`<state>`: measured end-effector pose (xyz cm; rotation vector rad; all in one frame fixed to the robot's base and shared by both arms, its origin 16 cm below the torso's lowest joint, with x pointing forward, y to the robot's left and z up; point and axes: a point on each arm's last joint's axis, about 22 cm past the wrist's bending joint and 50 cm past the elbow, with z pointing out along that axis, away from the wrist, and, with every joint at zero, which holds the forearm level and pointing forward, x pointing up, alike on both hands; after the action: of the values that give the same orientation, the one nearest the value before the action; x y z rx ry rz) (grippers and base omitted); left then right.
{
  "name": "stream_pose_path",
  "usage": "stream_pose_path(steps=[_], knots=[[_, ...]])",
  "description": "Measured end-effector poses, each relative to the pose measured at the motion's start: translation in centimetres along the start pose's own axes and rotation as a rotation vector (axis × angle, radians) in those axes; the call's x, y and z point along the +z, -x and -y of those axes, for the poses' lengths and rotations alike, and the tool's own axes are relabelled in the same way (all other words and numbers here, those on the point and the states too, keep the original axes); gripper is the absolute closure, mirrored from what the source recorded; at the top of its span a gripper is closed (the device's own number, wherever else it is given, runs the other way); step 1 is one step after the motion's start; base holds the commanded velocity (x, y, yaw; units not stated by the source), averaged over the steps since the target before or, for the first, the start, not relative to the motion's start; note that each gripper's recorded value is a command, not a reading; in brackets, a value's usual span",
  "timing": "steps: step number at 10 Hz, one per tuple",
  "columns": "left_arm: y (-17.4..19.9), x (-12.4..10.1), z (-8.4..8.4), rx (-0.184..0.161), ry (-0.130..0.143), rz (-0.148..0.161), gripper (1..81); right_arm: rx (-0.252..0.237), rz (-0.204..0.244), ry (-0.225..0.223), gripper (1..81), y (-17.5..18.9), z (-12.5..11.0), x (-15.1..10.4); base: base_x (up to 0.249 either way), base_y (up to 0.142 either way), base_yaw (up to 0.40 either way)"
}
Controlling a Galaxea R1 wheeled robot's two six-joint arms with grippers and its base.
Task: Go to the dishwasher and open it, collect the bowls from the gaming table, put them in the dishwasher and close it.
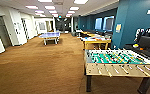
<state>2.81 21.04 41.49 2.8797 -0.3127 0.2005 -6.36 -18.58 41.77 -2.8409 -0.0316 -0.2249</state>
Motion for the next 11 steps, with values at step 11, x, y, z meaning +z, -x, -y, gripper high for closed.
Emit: stream_pose_path(steps=[11], knots=[[0.19, -0.07, 0.27, 0.0, -0.004, 0.002, 1.0, 0.001, 0.001, -0.009, 1.0, 0.05, 0.7, 0.14, 0.085, 0.031, 0.0]])
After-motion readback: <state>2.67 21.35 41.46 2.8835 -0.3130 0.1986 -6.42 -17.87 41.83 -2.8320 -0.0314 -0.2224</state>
